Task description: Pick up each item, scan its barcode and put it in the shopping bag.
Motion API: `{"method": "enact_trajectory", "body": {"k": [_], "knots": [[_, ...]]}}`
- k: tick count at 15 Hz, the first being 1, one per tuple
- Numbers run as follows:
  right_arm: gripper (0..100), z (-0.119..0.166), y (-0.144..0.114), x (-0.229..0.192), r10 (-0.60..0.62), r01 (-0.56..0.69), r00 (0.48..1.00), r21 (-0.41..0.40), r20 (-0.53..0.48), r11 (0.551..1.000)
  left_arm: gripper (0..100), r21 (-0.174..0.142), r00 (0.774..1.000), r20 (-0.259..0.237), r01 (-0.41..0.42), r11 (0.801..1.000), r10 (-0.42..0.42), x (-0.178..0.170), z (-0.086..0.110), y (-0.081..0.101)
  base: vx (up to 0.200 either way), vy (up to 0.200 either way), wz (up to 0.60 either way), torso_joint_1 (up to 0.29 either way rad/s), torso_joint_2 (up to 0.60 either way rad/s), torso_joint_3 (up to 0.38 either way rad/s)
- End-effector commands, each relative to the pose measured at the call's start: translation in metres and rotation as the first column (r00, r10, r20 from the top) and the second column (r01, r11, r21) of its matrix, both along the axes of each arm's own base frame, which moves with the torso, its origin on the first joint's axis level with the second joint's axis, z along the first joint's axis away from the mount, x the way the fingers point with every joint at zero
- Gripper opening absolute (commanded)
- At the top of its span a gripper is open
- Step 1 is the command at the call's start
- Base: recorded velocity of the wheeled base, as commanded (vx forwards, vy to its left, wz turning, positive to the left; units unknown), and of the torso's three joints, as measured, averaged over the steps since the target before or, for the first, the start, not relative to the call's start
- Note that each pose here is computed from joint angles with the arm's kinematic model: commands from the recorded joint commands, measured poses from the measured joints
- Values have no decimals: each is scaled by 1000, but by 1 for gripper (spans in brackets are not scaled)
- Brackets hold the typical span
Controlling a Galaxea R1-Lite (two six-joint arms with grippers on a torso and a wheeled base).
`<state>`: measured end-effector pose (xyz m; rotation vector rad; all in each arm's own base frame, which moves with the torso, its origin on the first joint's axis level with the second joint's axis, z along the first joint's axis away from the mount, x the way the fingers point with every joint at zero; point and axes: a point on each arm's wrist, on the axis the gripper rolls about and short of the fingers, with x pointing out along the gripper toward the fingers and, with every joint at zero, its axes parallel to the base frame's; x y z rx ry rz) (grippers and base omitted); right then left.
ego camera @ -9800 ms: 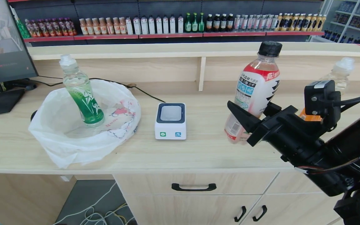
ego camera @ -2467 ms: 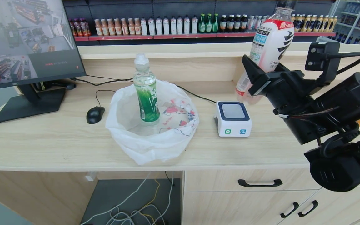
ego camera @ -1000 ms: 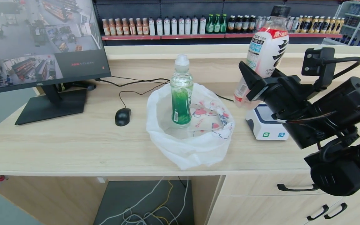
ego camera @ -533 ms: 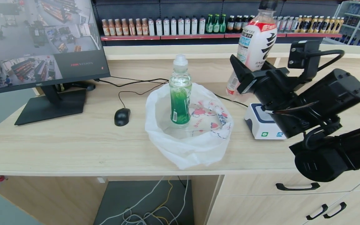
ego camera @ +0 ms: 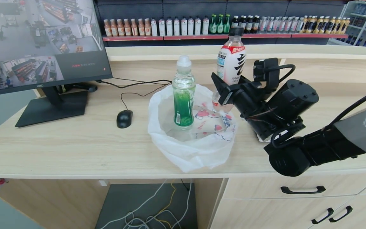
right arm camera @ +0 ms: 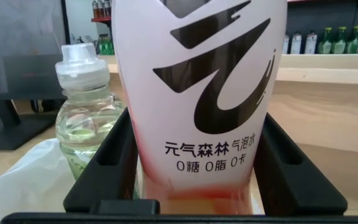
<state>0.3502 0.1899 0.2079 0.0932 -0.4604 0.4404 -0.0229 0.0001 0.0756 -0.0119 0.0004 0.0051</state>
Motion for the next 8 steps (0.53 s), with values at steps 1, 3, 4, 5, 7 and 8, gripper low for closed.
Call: {"method": "enact_trajectory", "body": {"k": [1, 3, 4, 5, 7, 8], "knots": [[0, -14, 3, 7, -4, 4, 1000, -15, -29, 1000, 100, 0, 1000, 0, 1, 1000, -1, 0, 0, 0, 0, 0, 0, 0, 0, 0], [0, -18, 4, 10, -3, 2, 999, -20, -45, 1000, 100, 0, 1000, -1, -1, 1000, 1, 0, 0, 0, 0, 0, 0, 0, 0, 0], [0, -23, 3, 13, -9, 7, 999, -23, -53, 1000, 100, 0, 1000, 0, -1, 1000, 1, 0, 0, 0, 0, 0, 0, 0, 0, 0], [0, -24, 2, 14, -12, 10, 998, -25, -56, 1000, 100, 0, 1000, 0, -1, 1000, 1, 0, 0, 0, 0, 0, 0, 0, 0, 0], [0, -30, 1, 18, -6, 6, 997, -4, -78, 1000, 100, 0, 1000, 0, -1, 1000, 1, 0, 0, 0, 0, 0, 0, 0, 0, 0], [0, -31, 0, 19, -10, 10, 997, -3, -78, 1000, 100, 0, 1000, 0, 1, 1000, -1, 0, 0, 0, 0, 0, 0, 0, 0, 0]]}}
